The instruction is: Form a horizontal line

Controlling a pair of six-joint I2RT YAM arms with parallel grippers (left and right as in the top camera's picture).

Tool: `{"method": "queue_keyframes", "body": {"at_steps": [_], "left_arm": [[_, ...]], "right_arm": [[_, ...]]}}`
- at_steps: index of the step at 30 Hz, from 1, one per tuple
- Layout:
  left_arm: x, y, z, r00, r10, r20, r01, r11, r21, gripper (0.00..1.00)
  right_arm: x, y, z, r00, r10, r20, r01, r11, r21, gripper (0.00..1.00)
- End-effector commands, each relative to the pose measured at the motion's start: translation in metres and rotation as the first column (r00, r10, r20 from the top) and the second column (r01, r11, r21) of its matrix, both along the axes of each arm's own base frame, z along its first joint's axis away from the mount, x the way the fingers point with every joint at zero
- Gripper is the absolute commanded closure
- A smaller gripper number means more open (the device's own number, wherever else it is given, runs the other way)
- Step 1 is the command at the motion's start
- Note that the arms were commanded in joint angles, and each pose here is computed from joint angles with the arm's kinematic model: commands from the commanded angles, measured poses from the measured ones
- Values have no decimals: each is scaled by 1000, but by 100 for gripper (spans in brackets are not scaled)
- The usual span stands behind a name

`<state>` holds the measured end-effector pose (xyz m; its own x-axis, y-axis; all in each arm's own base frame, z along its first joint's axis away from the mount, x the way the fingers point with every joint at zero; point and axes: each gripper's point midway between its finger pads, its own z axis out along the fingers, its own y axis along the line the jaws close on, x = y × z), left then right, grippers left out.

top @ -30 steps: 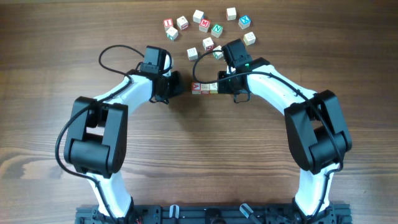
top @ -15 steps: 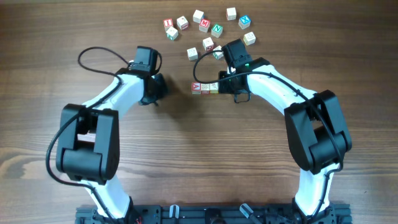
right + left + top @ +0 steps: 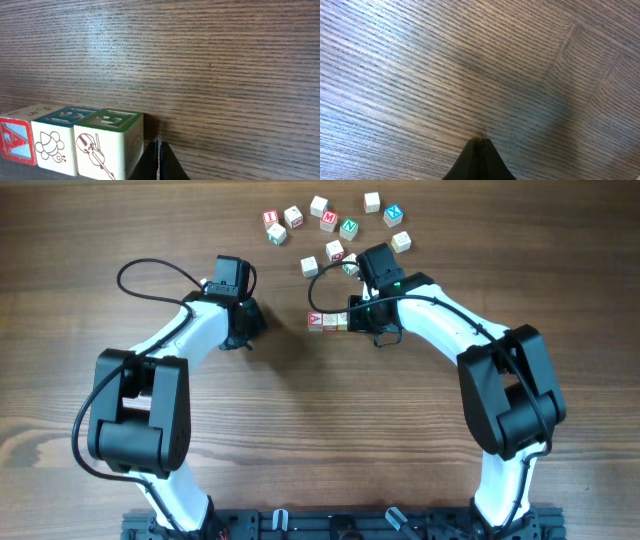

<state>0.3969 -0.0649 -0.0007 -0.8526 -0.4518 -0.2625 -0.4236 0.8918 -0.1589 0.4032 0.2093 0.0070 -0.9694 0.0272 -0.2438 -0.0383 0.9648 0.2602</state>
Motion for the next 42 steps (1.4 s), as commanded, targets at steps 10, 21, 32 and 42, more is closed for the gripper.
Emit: {"method": "queue_keyframes", "body": {"at_steps": [10,21,32,42], "left_arm": [[-4,3,0,1000,21,-3,-21,1000,0,96],[-17,8,9,999,26,-34,-26,999,22,96],[-13,16,67,994,43,97,-48,998,45,96],[-21,18,84,993,51,107,-55,998,40,96]], "right_arm": [[46,3,17,980,-40,193,42,999,-6,95],[44,-44,7,972,-189,137,202,976,-85,96],[33,-42,-6,985,-151,79,154,988,-28,96],[17,-37,-31,988,-142,59,140,990,30,95]]}}
